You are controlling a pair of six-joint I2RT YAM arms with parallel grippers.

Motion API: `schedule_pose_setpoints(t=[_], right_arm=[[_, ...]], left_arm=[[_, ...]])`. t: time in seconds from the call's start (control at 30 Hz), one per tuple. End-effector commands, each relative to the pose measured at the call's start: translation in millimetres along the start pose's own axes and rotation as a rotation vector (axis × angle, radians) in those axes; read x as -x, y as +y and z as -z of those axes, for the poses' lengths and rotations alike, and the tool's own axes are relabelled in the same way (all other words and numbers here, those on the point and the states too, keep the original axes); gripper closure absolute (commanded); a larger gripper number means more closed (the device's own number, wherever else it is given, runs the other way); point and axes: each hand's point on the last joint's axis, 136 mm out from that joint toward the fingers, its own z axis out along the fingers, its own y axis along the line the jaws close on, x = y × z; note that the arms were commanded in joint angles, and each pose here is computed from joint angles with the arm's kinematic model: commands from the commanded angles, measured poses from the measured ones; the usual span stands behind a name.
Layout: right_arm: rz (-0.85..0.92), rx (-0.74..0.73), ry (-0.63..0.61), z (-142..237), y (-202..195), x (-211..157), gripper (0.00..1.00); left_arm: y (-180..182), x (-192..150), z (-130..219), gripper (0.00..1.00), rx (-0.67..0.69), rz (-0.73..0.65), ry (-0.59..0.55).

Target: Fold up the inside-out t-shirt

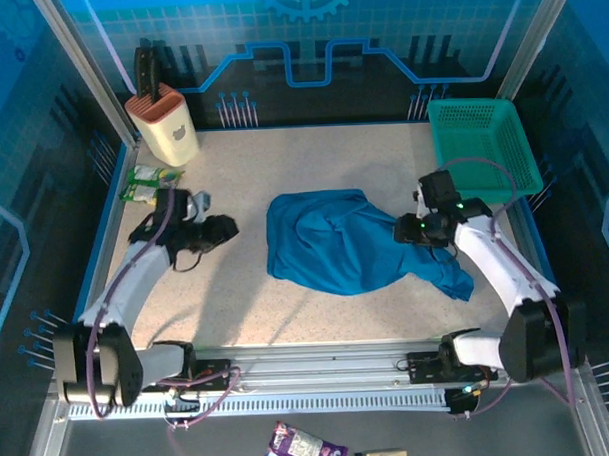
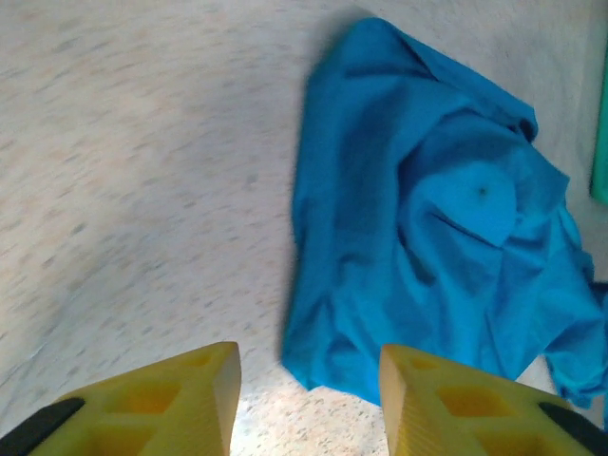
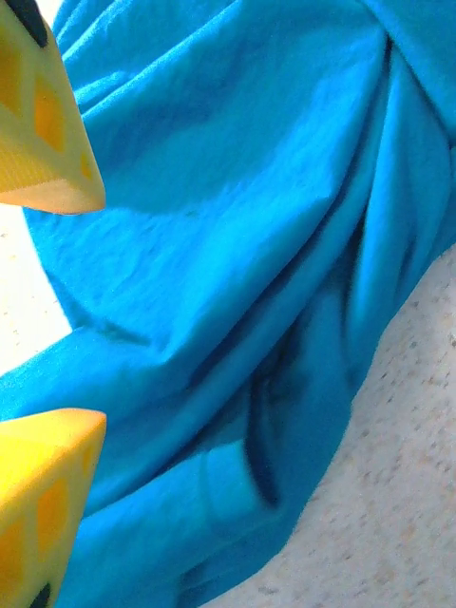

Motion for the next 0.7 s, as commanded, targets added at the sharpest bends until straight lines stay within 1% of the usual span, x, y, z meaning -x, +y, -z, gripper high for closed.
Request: schedule_pose_setpoints(t=[0.0, 0.1, 0.2, 0.27, 0.37, 0.43, 0.5, 0.53, 0.57, 0.63, 0.67], right_arm=[[0.034, -0.107, 0.011, -10.1, -6.6, 8.8, 0.41], [0.045, -0.189, 0.031, -21.8, -17.9, 12.6, 0.39], [0.057, -0.245, 0.045, -33.2, -27.7, 13.7, 0.37], [0.060, -0.249, 0.065, -40.6, -30.2, 13.1, 0.36], [0.061, -0.239, 0.106, -54.0, -31.7, 8.1, 0.36], [0.066, -0.238, 0.140, -63.7, -33.9, 1.2, 0.36], [0.064, -0.227, 0.165, -72.0, -34.8, -4.3, 0.39], [0.061, -0.220, 0.177, -75.0, -35.1, -6.5, 0.43], [0.061, -0.214, 0.181, -76.1, -34.2, -6.7, 0.51], [0.060, -0.207, 0.161, -72.5, -32.0, -0.7, 0.74], [0.061, -0.198, 0.139, -68.6, -29.0, 5.1, 0.84]], left_arm=[[-17.2, -1.3, -27.3, 0.54, 0.082, -0.160, 0.075], [-29.7, -9.8, -61.2, 0.51, 0.145, -0.245, 0.150], [-27.7, -18.3, -92.7, 0.49, 0.230, -0.294, 0.213], [-25.0, -27.5, -113.1, 0.49, 0.258, -0.309, 0.261], [-8.8, -38.8, -133.9, 0.48, 0.378, -0.372, 0.303], [11.1, -42.1, -141.2, 0.48, 0.485, -0.400, 0.317], [27.0, -46.1, -145.3, 0.49, 0.546, -0.407, 0.331], [32.6, -48.2, -146.6, 0.51, 0.562, -0.413, 0.338], [36.9, -50.1, -147.2, 0.57, 0.574, -0.417, 0.344], [41.9, -51.9, -146.9, 0.74, 0.584, -0.427, 0.350], [42.2, -49.1, -145.4, 0.83, 0.585, -0.430, 0.342]])
